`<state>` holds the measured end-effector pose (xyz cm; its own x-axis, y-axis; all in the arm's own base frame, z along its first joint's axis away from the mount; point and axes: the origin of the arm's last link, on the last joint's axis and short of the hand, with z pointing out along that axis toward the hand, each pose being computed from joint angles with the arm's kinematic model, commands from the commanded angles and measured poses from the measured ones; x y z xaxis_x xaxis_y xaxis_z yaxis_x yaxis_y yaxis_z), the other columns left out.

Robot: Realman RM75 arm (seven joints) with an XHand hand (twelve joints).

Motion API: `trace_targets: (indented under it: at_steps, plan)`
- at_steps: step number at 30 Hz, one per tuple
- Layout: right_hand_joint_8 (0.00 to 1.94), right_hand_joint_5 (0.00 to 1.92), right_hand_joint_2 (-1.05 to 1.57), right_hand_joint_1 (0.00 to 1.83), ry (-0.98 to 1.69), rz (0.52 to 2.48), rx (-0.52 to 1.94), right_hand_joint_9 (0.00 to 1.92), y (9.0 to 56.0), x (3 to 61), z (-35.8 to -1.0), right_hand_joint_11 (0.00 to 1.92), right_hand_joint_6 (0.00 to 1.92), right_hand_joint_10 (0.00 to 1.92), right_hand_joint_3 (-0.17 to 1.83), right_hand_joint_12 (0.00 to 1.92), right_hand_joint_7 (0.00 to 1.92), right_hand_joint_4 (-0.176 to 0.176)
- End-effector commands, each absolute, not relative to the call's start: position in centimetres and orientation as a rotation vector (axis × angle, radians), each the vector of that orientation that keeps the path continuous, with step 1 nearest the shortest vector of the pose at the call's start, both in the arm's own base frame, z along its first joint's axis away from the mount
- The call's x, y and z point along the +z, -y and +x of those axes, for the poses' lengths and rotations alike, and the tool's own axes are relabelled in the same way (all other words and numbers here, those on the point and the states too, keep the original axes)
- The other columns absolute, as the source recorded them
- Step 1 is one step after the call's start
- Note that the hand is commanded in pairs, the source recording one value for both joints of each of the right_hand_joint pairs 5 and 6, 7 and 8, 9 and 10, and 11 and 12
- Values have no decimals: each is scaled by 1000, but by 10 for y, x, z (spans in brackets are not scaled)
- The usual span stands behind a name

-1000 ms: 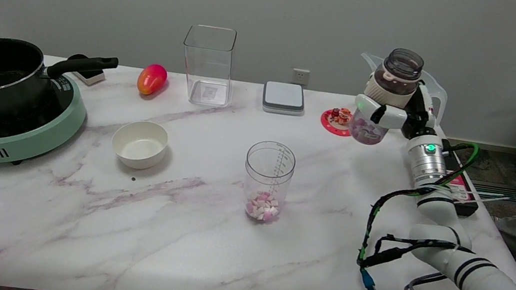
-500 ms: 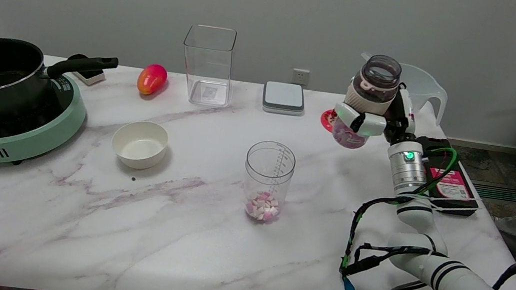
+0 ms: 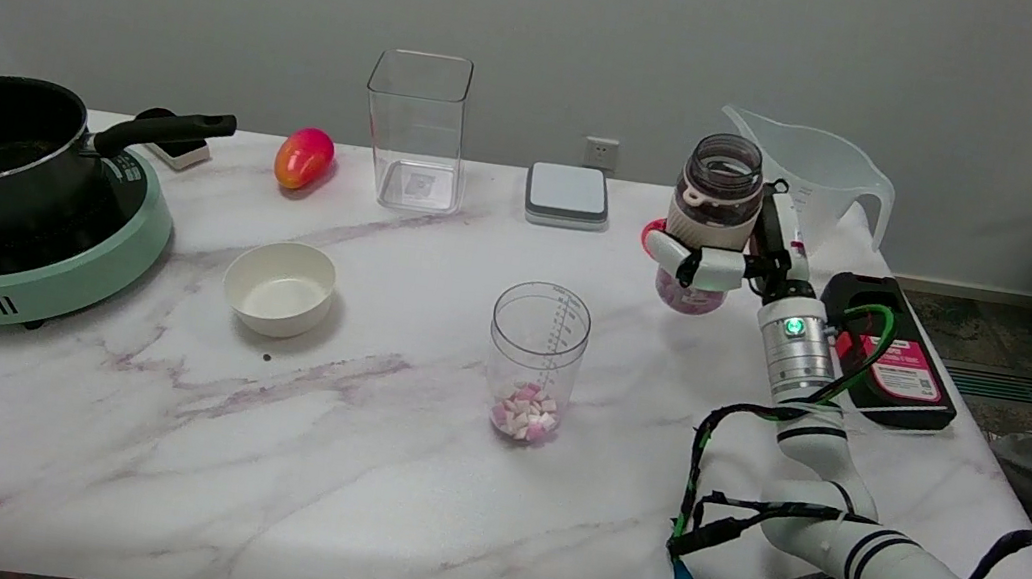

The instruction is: Place the black bottle on the table.

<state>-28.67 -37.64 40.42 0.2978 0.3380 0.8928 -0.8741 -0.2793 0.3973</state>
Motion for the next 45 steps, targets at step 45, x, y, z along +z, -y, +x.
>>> trace_targets:
  at_steps: [45]
  plan:
    - [1079,534,-301,1369,680,1266,1293,1029,361,414,-327,810,534,1029,858,810,1079,0]
